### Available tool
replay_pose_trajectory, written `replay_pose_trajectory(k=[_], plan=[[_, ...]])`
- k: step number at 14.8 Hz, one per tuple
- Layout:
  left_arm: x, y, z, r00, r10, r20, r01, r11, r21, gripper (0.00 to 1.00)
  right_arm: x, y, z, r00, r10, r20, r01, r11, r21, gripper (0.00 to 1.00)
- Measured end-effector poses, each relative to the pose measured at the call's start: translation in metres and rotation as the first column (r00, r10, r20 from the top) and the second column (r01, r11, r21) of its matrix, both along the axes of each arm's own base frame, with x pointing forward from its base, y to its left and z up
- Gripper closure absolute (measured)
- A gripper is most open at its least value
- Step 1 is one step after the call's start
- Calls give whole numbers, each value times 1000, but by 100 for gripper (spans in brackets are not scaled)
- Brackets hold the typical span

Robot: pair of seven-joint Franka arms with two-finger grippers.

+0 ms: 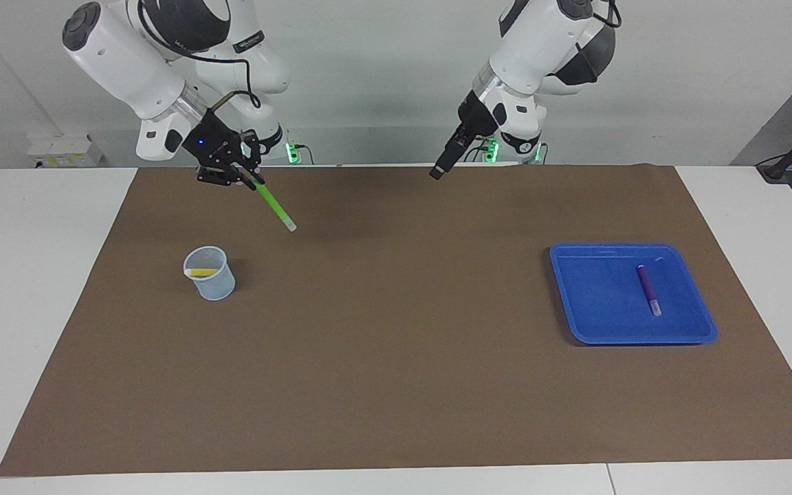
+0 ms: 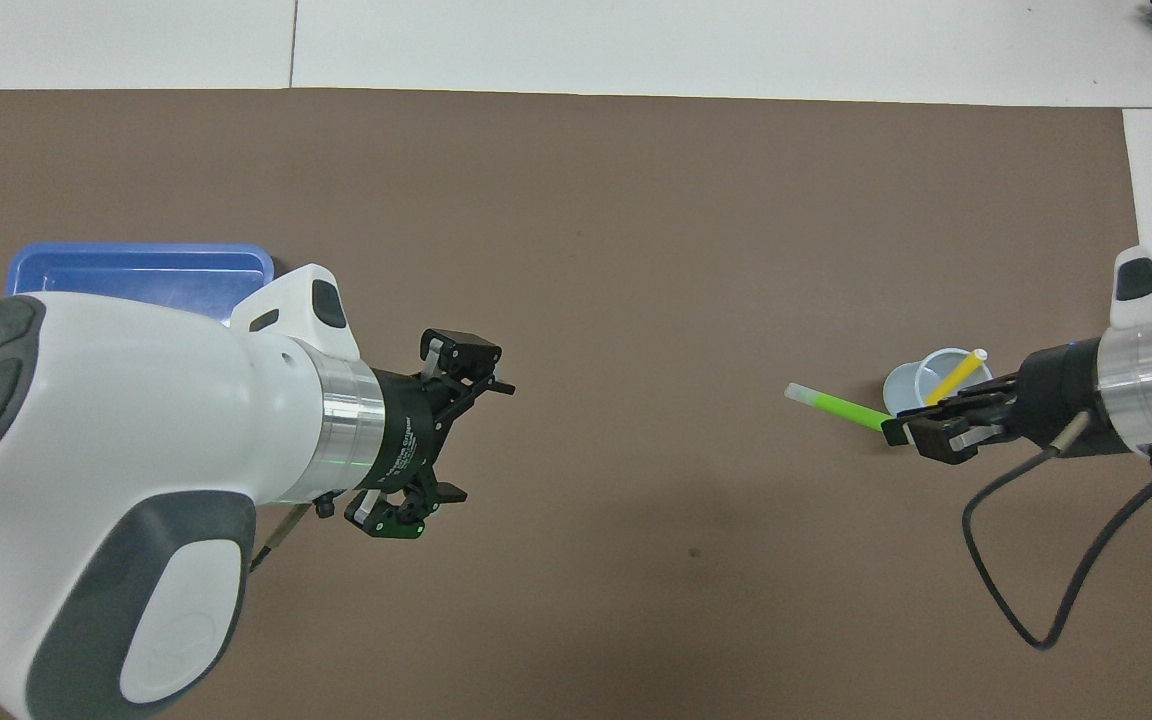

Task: Right arm passes pens to left for tray arrangement
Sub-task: 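Carry the green pen toward the left gripper and grasp it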

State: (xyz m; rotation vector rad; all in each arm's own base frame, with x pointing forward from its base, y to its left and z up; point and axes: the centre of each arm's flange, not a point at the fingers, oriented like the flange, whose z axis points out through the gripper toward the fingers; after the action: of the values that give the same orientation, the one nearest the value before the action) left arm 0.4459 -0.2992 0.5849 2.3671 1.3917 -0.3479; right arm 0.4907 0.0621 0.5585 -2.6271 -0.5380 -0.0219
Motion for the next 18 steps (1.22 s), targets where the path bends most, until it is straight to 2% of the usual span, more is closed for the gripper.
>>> replay_pose_trajectory(k=[4, 10, 13, 14, 17, 18], plan=[[1, -11, -4, 987, 163, -10, -163, 984, -75, 0, -2, 24, 5, 1000, 10, -3, -10, 994, 106, 81], [-13, -53, 1, 949, 316, 12, -309, 934, -179, 0, -7, 57, 14, 999, 41, -12, -37, 971, 238, 81], [-33, -94, -7, 949, 314, 6, -305, 927, -219, 0, -9, 68, 19, 998, 56, 1, -53, 950, 307, 81], [-40, -107, -12, 954, 301, 0, -294, 930, -221, 8, -10, 71, 21, 998, 60, 3, -58, 945, 323, 81], [-53, -129, -15, 961, 277, -26, -276, 937, -216, 10, -11, 76, 24, 998, 63, 6, -61, 938, 340, 81], [-56, -132, -13, 962, 270, -37, -271, 939, -211, 18, -12, 76, 24, 998, 65, 5, -62, 938, 340, 81]])
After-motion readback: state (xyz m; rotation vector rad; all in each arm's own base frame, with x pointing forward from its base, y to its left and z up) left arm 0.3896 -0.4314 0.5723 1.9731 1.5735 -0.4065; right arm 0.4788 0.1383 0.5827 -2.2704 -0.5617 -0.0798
